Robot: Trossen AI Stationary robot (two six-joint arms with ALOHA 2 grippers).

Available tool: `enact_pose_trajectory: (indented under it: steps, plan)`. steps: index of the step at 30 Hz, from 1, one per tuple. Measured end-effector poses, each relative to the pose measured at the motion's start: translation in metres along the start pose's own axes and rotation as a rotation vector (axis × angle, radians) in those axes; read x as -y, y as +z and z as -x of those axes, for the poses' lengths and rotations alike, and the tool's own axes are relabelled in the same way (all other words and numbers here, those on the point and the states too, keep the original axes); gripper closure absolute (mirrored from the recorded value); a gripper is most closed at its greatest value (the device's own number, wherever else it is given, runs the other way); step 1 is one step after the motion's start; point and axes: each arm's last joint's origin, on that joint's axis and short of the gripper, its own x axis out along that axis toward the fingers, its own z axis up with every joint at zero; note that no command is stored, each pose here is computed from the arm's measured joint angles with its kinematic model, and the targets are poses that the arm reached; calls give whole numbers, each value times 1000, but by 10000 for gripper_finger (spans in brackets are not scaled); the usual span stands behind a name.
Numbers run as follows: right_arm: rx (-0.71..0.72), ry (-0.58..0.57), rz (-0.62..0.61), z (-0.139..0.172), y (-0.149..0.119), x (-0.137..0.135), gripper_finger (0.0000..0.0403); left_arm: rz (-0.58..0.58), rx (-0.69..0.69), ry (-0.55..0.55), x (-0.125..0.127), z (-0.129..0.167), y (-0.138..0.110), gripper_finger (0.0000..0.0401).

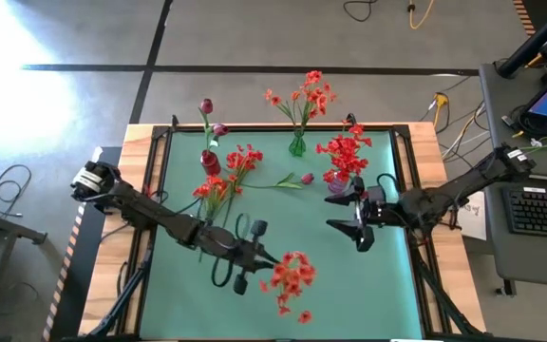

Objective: Sort flowers into vase by color
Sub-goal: Put the bottom orange flowers into the green flower vase

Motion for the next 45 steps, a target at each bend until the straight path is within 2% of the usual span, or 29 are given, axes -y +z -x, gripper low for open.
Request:
enact_pose_trajectory:
  steps: [8,18,30,36,40,45]
  plan:
    - [-130,-8,40,-13,-28,-5,99,54,207,51,-2,11,-5,401]
    - [-198,-20,153,-55,-45,-20,99,111,162,337,-14,12,-7,401]
    - [-153,-23,201,-105,-33,-46,99,116,156,347,-16,12,-8,401]
    - [-169,-41,255,-123,-36,-53,101,124,160,347,-16,12,-7,401]
    - [-207,-56,276,-134,-38,-57,132,136,168,356,-16,12,-7,401]
    - [-230,-84,307,-141,-36,-59,231,157,176,352,-16,12,-6,378]
